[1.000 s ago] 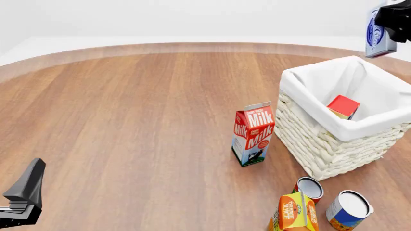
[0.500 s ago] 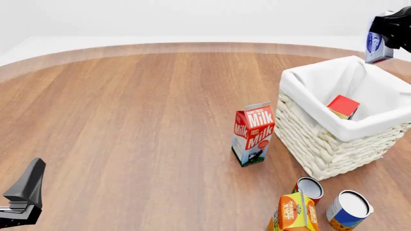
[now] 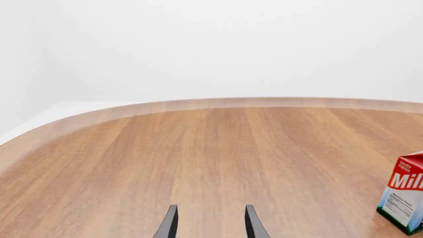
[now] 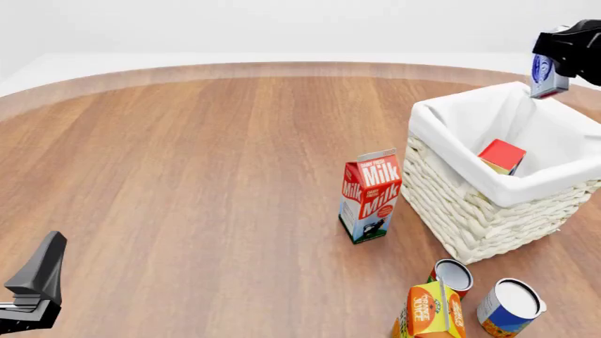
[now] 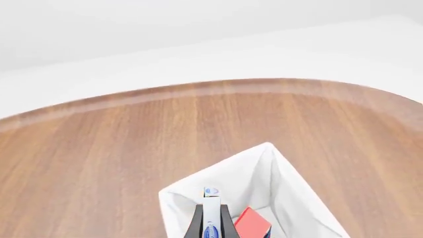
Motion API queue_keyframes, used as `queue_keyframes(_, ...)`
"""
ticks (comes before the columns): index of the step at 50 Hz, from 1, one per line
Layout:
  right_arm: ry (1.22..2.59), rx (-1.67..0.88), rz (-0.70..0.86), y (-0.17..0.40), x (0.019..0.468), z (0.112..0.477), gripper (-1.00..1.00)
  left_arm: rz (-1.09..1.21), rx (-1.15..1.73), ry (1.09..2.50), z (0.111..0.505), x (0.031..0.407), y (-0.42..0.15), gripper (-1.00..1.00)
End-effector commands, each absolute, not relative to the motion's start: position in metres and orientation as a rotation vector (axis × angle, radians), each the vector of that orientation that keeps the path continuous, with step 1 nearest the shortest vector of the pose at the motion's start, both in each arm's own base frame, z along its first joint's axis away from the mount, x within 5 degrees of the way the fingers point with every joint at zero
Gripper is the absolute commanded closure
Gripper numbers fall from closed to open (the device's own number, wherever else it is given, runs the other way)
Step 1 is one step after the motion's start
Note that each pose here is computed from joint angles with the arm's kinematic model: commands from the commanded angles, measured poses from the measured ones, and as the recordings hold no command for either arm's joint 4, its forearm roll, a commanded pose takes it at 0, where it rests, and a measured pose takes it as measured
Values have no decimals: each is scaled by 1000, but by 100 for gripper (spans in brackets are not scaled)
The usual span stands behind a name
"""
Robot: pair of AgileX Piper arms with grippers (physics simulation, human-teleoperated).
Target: Pick up the cream cheese box and the butter, and put them in the basket.
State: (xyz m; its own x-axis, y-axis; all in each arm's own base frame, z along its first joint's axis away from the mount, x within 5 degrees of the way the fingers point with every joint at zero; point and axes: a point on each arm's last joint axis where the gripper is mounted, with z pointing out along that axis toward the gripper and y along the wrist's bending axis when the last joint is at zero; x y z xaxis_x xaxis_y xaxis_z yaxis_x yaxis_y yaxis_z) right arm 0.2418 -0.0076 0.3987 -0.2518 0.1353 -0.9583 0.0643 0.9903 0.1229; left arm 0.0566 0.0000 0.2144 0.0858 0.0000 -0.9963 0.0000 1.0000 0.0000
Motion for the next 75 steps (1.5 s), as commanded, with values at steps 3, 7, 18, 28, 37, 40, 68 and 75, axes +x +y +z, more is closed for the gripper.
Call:
queue_keyframes(3,1826,153,68,-9,249,396,100,0,0,1485,214,57,0,-100)
queue_keyframes(7,1829,152,68,-9,253,391,100,0,0,1485,214,57,0,-100)
queue_keyframes(18,1851,128,78,-3,257,380,100,0,0,1485,214,57,0,-100)
queue_keyframes(28,1872,124,73,-3,254,369,100,0,0,1485,214,57,0,-100)
queue_keyframes(37,1869,125,71,-4,251,377,100,0,0,1485,214,57,0,-100)
queue_keyframes(40,1872,121,72,-3,251,369,100,0,0,1485,214,57,0,-100)
queue_keyframes(68,1890,106,56,-4,255,367,100,0,0,1485,214,57,0,-100)
queue_keyframes(75,1895,117,42,-8,257,367,100,0,0,1485,214,57,0,-100)
